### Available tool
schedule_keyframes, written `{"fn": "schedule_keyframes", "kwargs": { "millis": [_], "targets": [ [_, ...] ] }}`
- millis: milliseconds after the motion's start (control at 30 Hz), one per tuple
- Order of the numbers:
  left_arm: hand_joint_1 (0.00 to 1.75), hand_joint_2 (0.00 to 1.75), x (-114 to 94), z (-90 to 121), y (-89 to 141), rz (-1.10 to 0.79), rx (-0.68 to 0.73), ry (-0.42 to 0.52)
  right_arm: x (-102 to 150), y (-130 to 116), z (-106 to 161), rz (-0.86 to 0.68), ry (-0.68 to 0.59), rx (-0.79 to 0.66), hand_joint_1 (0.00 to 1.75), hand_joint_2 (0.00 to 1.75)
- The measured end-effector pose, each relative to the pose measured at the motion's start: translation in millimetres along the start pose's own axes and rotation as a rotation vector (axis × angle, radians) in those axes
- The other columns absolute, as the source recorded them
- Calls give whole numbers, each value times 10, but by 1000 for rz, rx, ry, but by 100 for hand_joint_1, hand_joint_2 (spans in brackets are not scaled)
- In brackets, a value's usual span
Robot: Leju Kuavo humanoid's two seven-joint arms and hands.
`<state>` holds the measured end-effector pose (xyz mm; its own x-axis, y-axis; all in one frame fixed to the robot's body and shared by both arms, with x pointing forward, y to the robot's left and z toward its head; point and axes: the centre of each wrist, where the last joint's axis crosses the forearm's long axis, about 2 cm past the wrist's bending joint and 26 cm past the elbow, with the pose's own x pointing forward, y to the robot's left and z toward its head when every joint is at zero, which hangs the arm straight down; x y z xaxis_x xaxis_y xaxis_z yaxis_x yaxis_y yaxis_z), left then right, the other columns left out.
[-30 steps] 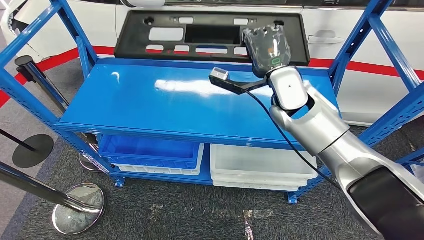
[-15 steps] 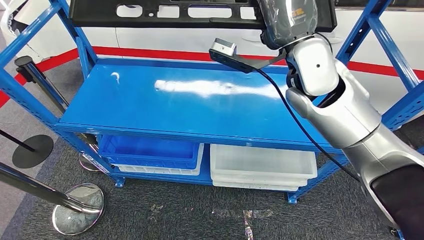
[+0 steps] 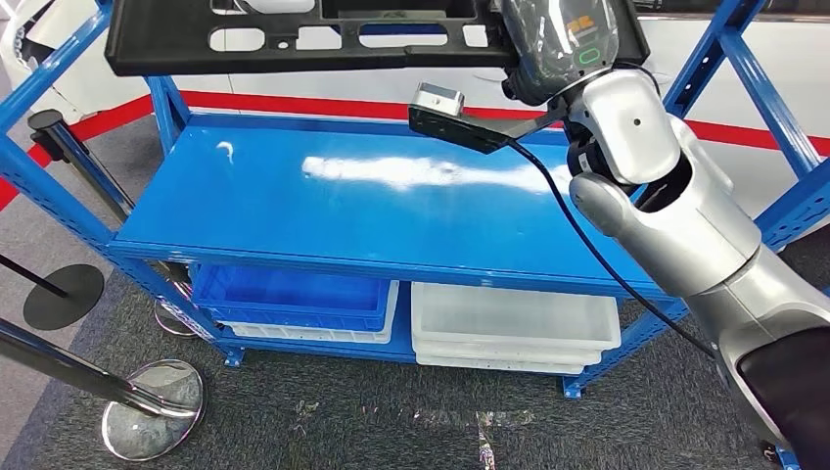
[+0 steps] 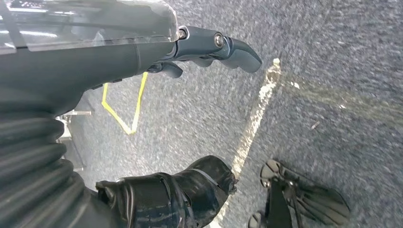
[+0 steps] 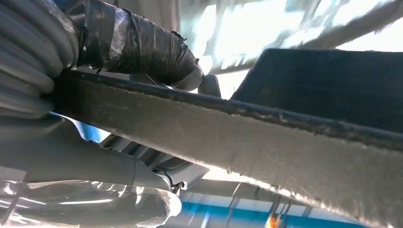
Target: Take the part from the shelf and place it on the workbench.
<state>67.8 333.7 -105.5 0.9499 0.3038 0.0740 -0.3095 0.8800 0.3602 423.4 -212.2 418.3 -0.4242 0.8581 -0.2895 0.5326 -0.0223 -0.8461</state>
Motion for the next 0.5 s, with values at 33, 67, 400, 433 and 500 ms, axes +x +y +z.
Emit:
{"fn": "schedule_keyframes", "kwargs": {
  "millis": [33,67,400,433,500],
  "targets": [
    [0,175,0,0,-1,4,-5,-2,7,-18,-5,-38,-14,29,175,175],
    [0,175,-1,0,-1,7,-9,-3,14,-34,-10,-73,-29,56,175,175],
    [0,175,0,0,-8,16,-40,-10,102,-66,1,-193,-115,158,175,175],
    [0,175,0,0,-8,17,-40,-9,111,-67,5,-198,-118,157,175,175],
    [0,175,-1,0,-8,18,-38,-5,131,-78,12,-198,-126,150,175,175]
  ]
}}
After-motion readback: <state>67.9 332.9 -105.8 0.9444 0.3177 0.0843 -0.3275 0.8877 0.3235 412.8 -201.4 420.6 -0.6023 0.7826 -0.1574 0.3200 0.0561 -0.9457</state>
